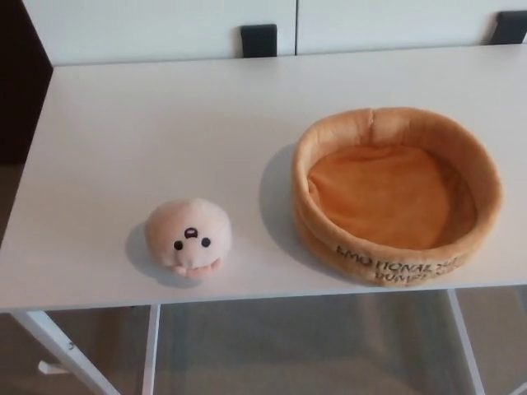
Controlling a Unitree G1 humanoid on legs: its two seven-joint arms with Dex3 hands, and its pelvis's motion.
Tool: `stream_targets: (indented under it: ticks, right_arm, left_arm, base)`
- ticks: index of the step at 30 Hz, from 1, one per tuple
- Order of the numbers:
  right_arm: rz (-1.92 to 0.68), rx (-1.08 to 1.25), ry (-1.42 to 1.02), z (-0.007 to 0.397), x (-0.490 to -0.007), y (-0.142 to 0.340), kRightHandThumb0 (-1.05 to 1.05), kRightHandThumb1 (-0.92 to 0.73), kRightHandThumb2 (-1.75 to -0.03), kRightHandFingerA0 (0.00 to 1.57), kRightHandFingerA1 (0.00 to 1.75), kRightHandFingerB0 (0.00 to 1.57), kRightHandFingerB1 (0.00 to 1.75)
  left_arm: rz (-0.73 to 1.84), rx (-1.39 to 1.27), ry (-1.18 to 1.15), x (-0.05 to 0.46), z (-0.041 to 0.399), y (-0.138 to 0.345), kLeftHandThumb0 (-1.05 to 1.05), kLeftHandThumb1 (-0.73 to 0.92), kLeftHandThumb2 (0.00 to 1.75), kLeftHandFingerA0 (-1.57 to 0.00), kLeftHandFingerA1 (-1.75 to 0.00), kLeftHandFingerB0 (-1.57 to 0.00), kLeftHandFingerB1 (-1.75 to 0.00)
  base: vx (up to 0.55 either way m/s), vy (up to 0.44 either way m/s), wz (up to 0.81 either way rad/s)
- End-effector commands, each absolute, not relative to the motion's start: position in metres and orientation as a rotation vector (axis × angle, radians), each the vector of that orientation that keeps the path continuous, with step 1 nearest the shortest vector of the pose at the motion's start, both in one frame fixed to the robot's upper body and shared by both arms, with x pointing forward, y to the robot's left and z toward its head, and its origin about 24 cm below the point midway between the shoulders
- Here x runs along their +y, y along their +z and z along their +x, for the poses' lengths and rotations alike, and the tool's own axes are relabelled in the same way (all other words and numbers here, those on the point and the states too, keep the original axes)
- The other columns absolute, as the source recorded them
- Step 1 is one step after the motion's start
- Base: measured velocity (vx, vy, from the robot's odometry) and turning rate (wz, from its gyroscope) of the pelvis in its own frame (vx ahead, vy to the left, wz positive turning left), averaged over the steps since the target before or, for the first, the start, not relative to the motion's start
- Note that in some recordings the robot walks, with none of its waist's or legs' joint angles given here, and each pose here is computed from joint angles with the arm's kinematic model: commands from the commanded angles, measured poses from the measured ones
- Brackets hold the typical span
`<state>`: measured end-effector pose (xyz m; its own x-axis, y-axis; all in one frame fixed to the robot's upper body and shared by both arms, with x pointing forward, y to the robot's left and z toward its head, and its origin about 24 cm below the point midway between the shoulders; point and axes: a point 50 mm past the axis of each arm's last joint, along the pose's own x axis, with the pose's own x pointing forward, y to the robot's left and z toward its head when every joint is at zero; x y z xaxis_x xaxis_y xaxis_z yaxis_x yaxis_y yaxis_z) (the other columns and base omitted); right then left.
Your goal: The robot walks towards a table in front, picks a dumpling toy with left hand and puts it in an orange round plate
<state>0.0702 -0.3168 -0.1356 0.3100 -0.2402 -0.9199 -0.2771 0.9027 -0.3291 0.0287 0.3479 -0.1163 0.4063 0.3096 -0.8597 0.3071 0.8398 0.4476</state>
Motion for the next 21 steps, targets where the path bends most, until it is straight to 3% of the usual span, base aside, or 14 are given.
stream_targets:
  ticks: [1,2,3,8,9,17,18,21]
  right_arm:
    - [-0.491,1.28,0.024,0.0684,-0.3192,-0.1349,-0.42,-0.71,-0.62,0.66,0.49,0.53,0.4]
    - [-0.491,1.28,0.024,0.0684,-0.3192,-0.1349,-0.42,-0.71,-0.62,0.66,0.49,0.53,0.4]
    - [-0.496,1.275,0.026,0.0705,-0.3196,-0.1344,-0.42,-0.71,-0.62,0.67,0.51,0.55,0.41]
    - [-0.505,1.268,0.029,0.0736,-0.32,-0.1336,-0.42,-0.71,-0.62,0.67,0.51,0.55,0.41]
    - [-0.5,1.271,0.026,0.0739,-0.3199,-0.1337,-0.41,-0.72,-0.62,0.65,0.5,0.53,0.41]
    - [-0.509,1.269,0.031,0.0733,-0.3198,-0.1337,-0.42,-0.71,-0.62,0.66,0.5,0.55,0.41]
    - [-0.508,1.269,0.032,0.0733,-0.3198,-0.1337,-0.42,-0.71,-0.62,0.66,0.51,0.54,0.41]
    - [-0.508,1.269,0.034,0.0734,-0.3198,-0.1336,-0.42,-0.71,-0.62,0.66,0.51,0.54,0.41]
  left_arm:
    - [0.613,1.146,0.022,0.3517,0.0289,-0.1127,-0.27,0.59,0.58,-0.72,-0.69,-0.3,-0.31]
    - [0.613,1.146,0.022,0.3516,0.0289,-0.1127,-0.27,0.59,0.58,-0.72,-0.69,-0.3,-0.31]
    - [0.615,1.126,0.012,0.3502,0.031,-0.1124,-0.26,0.6,0.58,-0.69,-0.8,-0.25,-0.3]
    - [0.618,1.094,-0.003,0.348,0.0339,-0.1117,-0.26,0.6,0.58,-0.69,-0.8,-0.25,-0.3]
    - [0.629,1.08,0.006,0.3469,0.0345,-0.1119,-0.24,0.59,0.57,-0.65,-0.67,-0.26,-0.31]
    - [0.631,1.089,0.022,0.3477,0.0334,-0.1122,-0.3,0.58,0.64,-0.7,-0.77,-0.25,-0.35]
    - [0.634,1.088,0.021,0.3478,0.0332,-0.1121,-0.27,0.6,0.58,-0.68,-0.65,-0.27,-0.31]
    - [0.639,1.087,0.018,0.3479,0.0329,-0.1119,-0.27,0.6,0.58,-0.68,-0.65,-0.27,-0.31]
  base:
    - [-0.05,0.146,0.12]
    - [-0.03,0.203,0.5]
    - [0.0,0.206,-0.08]
    - [0.03,0.072,0.09]
    - [0.05,-0.002,0.09]
    - [0.0,-0.013,0.02]
    - [0.0,0.0,0.0]
    - [0.0,0.0,0.0]
